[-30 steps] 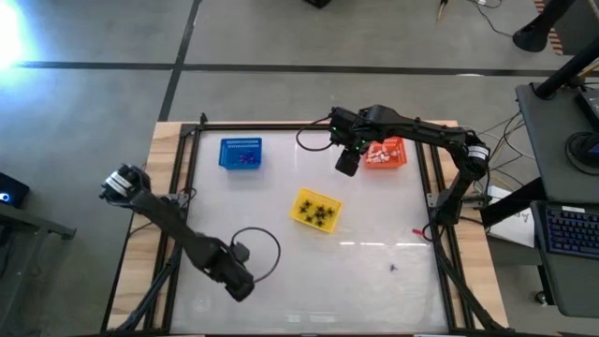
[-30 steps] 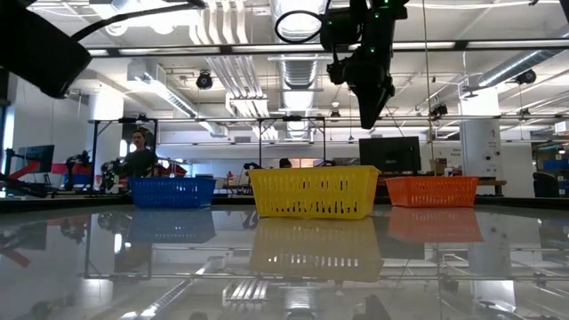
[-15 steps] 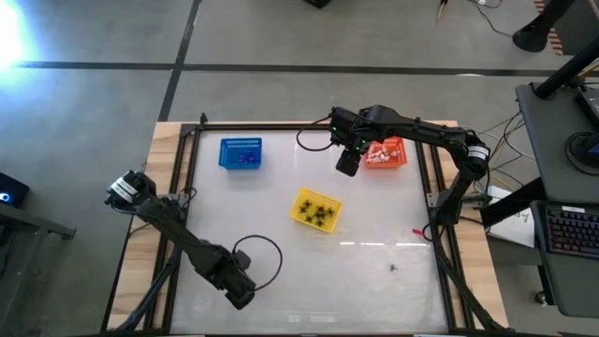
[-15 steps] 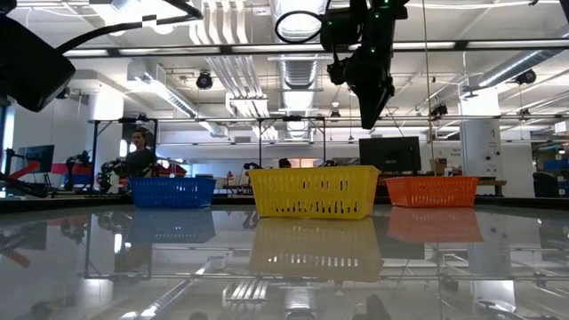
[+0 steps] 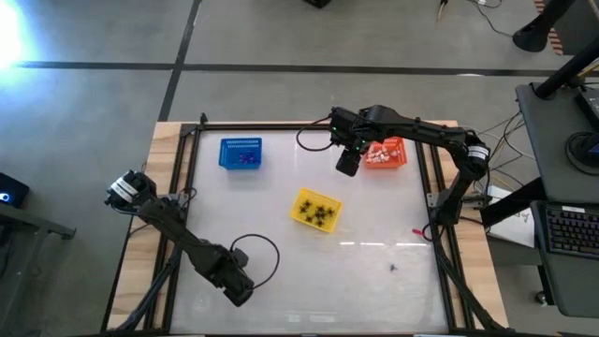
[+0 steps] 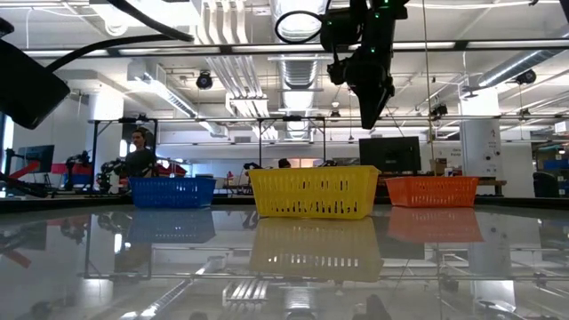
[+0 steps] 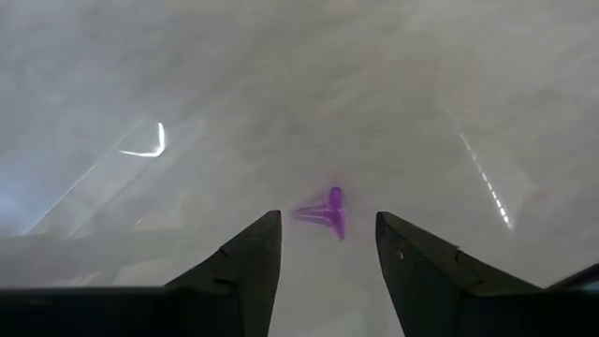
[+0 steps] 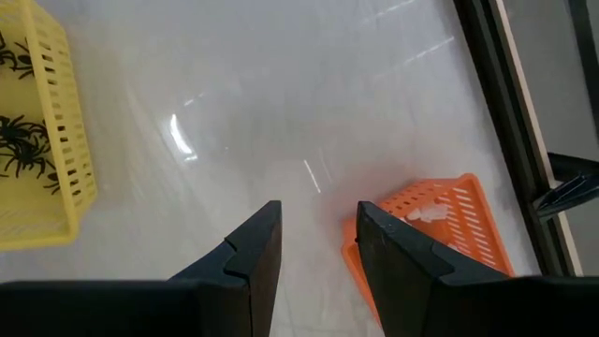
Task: Sort Halloween decoration
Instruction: Put the purple witch hat toy into the blue bin
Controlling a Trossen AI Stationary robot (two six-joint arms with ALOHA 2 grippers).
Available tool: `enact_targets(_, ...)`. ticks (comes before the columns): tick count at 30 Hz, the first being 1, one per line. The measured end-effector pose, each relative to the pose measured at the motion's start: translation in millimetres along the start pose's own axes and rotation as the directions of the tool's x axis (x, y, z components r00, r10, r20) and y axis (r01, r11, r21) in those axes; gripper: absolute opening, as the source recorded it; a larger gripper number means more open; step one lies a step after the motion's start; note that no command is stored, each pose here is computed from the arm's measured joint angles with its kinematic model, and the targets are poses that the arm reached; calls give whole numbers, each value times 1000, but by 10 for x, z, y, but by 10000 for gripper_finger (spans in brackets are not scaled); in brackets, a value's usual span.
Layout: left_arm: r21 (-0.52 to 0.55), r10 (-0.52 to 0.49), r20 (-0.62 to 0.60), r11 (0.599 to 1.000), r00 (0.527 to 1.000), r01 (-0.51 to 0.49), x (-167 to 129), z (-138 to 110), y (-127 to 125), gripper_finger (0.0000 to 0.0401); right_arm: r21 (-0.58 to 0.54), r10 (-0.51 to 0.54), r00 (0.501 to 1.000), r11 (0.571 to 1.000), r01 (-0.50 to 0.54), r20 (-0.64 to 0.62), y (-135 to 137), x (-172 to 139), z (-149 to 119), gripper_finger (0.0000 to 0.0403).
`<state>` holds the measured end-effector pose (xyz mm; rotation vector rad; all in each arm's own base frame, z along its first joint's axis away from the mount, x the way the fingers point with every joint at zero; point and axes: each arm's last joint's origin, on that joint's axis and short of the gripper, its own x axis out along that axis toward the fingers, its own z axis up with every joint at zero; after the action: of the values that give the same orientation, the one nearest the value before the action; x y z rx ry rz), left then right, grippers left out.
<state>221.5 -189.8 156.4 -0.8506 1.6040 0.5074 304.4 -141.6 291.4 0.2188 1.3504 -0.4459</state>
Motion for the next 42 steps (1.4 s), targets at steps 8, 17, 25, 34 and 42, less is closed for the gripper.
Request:
enact_targets(8,9,-27,4,1000,1000,27,3,2,-24,148,0,0,1000,1000,0,0,0,1,0,132)
enact_targets(17,27,-77,10,997,997,77,63,17,-28,130,0,0,1000,1000,0,0,0,1,-1,132)
enact_targets(25,-10,-44,-12,999,999,44,137,30,67,87,0,0,1000,1000,0,-1,0,2,0,132)
enact_targets(34,24,-37,-18,999,999,37,138,26,74,7,0,0,1000,1000,0,0,0,2,0,132)
enact_targets(42,88,-100,-37,991,994,103,130,18,13,1,-12,0,1000,1000,0,0,0,3,1,132)
